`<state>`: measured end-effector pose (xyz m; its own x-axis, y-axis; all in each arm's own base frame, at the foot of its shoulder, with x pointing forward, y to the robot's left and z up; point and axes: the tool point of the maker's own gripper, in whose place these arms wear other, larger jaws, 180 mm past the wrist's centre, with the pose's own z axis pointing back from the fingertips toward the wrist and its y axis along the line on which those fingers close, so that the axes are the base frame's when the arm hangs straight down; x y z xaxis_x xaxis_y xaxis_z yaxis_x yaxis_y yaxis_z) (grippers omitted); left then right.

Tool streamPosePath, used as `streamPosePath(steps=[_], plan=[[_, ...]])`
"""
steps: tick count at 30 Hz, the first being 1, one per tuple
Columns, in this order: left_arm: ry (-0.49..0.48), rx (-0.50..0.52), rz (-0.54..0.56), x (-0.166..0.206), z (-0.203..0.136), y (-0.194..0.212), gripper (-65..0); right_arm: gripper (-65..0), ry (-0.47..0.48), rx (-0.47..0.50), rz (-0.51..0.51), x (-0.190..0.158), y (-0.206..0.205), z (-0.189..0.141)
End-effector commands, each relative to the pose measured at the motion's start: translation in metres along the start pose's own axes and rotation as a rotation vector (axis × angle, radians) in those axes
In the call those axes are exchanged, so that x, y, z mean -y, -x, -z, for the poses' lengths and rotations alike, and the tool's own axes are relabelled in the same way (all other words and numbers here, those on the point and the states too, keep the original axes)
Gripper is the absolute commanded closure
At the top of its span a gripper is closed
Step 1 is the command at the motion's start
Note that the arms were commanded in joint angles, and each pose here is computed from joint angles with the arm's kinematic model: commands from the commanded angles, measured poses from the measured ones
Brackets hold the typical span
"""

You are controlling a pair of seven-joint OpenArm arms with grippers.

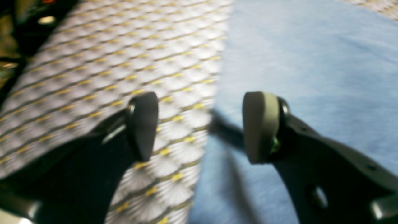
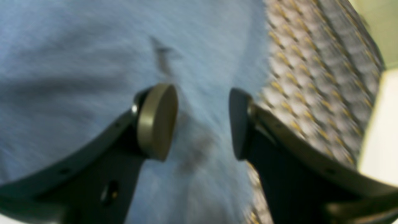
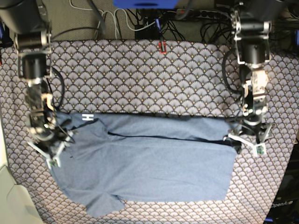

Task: Fold the T-shirt properly
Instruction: 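Open both grippers and release the folded edge, then regrasp the folded edge near the collar with both grippers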

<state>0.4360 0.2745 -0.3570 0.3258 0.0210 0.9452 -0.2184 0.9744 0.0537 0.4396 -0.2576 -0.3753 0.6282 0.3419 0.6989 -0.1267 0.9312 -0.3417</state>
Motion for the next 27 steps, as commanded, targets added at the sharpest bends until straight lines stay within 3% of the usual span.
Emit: streamPosePath(steps=[1, 7, 13, 20, 27], plan=[[0.013, 0.084, 0.006, 0.002, -0.001, -0.029, -41.8, -31.1, -0.014, 0.093, -0.005, 0.006, -0.031, -0.010], [0.015, 0.058, 0.016, -0.001, -0.023, -0.004, -41.8, -31.1, -0.008, 0.061, 0.025, 0.002, 0.009, -0.040], [-0.074, 0.018, -0.083, -0.028, -0.034, 0.021, -41.8, -31.1, 0.017, 0.001, 0.064, 0.013, 0.047, -0.046], [-0.106, -0.004, -0.090, -0.042, -0.039, 0.032, -41.8, -31.0, 0.016, -0.003, 0.076, 0.039, 0.056, -0.054], [-0.105, -0.027, -0.096, -0.040, -0.037, 0.041, -41.8, -31.0, 0.008, -0.022, 0.071, 0.036, 0.066, -0.055]])
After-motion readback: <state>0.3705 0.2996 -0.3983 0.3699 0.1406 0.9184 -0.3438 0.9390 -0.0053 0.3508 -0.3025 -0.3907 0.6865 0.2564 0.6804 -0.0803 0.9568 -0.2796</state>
